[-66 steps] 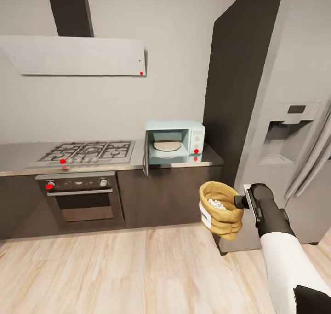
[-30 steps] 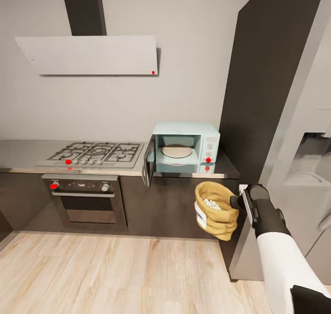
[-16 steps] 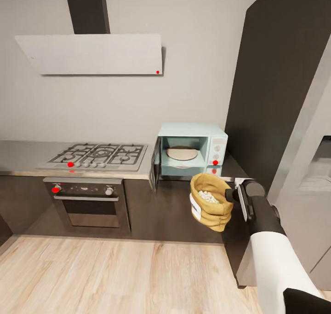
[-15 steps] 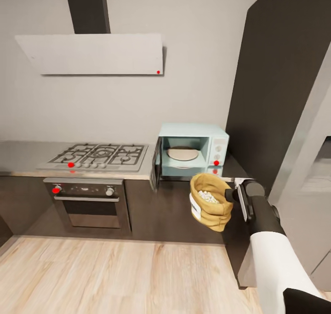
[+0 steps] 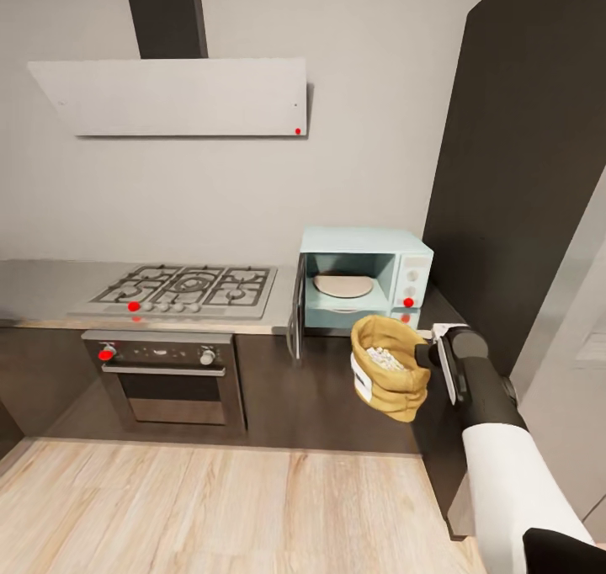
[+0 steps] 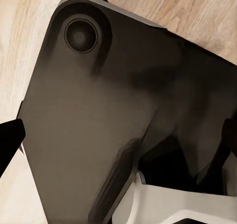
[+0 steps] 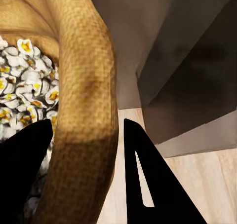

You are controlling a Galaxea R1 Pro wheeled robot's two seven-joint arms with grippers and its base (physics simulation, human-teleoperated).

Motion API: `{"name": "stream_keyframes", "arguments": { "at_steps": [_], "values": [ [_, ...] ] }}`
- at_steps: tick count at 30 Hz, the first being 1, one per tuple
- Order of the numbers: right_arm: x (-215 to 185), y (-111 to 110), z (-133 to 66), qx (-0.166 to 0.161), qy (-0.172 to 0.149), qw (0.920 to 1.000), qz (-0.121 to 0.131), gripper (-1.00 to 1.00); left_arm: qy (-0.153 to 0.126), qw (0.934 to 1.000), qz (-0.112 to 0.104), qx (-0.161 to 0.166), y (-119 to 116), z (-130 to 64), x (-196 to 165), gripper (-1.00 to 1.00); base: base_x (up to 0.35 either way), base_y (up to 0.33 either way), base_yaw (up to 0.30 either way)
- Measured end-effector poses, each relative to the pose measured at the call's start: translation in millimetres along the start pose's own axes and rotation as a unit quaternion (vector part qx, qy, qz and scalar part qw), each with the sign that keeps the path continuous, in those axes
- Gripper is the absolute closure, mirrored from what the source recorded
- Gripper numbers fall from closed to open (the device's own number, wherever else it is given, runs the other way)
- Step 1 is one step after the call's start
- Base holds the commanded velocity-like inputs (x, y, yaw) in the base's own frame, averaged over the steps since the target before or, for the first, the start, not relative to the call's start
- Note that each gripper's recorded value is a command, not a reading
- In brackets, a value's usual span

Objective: In the kitchen, take the popcorn bag from the countertop, put it into the microwave, and heat it until the popcorn is cooked so the cooked popcorn ends up inside the bag.

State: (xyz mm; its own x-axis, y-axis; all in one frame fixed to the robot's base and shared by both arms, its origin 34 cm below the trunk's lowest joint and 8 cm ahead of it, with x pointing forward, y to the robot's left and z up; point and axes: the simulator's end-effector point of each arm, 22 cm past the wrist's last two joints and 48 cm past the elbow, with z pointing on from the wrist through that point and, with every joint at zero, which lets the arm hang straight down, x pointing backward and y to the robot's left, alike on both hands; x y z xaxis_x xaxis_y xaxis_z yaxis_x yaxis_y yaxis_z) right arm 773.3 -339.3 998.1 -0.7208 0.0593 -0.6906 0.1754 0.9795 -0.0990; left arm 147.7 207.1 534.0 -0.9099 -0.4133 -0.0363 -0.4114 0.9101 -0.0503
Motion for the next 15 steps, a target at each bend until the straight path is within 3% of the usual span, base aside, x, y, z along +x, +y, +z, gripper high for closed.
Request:
{"name": "stream_keyframes", "arguments": {
  "at_steps": [3, 15],
  "values": [
    [-41, 11, -14.5, -0.005, -0.030, 0.9995, -0.013, 1.00, 0.000, 1.0000, 0.000, 0.001, -1, 0.0, 0, -1.00, 0.000, 0.000, 0.000],
    [-101, 16, -37.5, -0.012, -0.065, 0.9977, -0.011, 1.00, 0.000, 1.0000, -0.001, 0.001, -2, 0.0, 0, -1.00, 0.000, 0.000, 0.000]
  ]
}}
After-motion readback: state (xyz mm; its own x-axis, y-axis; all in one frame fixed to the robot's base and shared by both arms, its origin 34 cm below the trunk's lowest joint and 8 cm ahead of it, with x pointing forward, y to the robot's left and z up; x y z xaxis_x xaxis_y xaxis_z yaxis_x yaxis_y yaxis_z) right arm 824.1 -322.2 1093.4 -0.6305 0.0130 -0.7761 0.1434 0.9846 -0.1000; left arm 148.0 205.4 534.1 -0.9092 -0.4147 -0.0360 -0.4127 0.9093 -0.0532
